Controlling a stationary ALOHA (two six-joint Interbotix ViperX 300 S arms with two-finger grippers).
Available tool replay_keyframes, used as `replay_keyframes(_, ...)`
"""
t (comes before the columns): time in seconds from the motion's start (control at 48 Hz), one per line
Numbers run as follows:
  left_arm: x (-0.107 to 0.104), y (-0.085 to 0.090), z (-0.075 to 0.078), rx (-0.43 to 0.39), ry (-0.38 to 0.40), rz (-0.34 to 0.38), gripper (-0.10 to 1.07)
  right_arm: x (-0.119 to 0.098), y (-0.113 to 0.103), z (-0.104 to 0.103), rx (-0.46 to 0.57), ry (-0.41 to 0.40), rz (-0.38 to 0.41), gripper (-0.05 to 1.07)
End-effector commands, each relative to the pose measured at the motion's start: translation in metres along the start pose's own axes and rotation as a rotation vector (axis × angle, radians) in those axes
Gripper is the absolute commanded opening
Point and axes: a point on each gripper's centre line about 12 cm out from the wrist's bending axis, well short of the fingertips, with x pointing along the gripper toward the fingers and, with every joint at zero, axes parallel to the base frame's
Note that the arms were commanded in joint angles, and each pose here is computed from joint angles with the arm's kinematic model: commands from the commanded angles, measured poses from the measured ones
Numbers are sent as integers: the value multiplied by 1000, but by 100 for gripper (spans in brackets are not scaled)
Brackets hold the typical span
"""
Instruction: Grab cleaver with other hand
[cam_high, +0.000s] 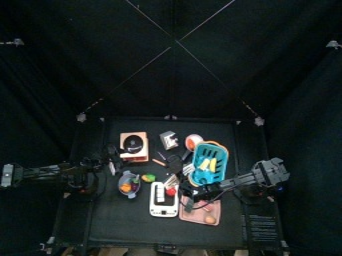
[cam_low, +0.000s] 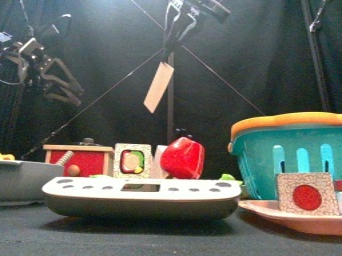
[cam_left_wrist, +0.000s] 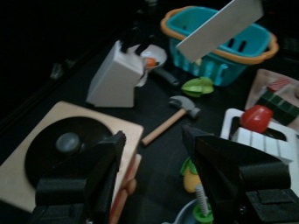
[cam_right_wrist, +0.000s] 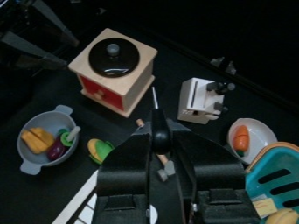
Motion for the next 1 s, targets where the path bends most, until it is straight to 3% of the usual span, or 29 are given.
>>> replay_keyframes(0.0,-2,-10,17,41,-66,-69,90,-21,-8,12,55,-53,71,49)
replay_keyframes(0.271,-5,-28,24,141,-147,-217,90,-22,-11,-12,56,-108,210,49)
replay_keyframes(0.625,-11,-47,21,297,-220,-370,90,-22,-23,-47,15,-143,429,49)
replay_keyframes(0.792,-15,-56,17,364,-257,-441,90,-24,-37,-57,-48,-206,509,49)
replay_keyframes(0.979,-15,-58,19,339,-273,-456,90,-19,-52,-66,-139,-245,537,49)
